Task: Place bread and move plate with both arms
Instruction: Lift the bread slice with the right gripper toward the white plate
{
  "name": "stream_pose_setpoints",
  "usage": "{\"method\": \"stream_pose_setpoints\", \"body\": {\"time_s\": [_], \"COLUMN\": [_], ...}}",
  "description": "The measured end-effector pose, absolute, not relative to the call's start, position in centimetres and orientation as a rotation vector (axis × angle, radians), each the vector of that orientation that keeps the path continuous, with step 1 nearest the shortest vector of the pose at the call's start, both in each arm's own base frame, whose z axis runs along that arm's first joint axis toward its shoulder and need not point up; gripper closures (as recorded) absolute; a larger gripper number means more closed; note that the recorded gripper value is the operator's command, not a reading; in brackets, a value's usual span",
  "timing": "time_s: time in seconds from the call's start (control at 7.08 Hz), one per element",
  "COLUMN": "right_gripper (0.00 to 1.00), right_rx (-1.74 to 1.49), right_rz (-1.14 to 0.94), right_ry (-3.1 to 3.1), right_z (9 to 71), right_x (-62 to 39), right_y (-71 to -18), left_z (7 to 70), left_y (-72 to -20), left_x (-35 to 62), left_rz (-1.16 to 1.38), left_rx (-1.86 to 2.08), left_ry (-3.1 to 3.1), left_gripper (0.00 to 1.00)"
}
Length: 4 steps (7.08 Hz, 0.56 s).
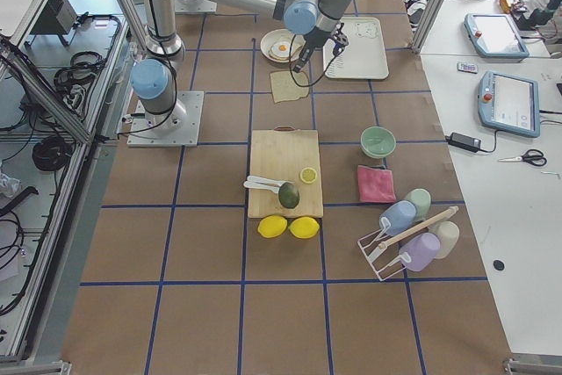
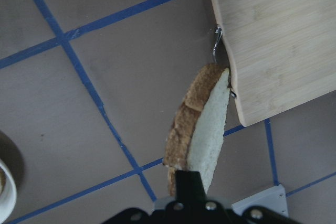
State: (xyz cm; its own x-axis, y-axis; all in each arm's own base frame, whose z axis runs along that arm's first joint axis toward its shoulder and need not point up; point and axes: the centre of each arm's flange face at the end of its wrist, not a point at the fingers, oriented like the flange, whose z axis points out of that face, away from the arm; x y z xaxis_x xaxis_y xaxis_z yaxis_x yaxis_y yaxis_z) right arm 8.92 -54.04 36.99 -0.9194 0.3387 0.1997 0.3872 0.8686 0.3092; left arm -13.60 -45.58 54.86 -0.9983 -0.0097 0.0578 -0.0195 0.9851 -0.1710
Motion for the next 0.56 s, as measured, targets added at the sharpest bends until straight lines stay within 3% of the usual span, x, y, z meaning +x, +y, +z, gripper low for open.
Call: {"method": "stream_pose_setpoints", "body": {"time_s": [0.56], "right_gripper": [1.00], "right_rx": [-0.882], "right_rz": [-0.564], "right_ry": [-2.928], "right_z": [37.2], "right_x": [25.2], "right_y": [-51.2], "left_z": [54.9], "left_y": [-45.6], "left_x": [-13.6], "left_rz": [0.267], "left_rx": [0.023], "left_ry": [-3.073], "left_gripper": [0.00]}}
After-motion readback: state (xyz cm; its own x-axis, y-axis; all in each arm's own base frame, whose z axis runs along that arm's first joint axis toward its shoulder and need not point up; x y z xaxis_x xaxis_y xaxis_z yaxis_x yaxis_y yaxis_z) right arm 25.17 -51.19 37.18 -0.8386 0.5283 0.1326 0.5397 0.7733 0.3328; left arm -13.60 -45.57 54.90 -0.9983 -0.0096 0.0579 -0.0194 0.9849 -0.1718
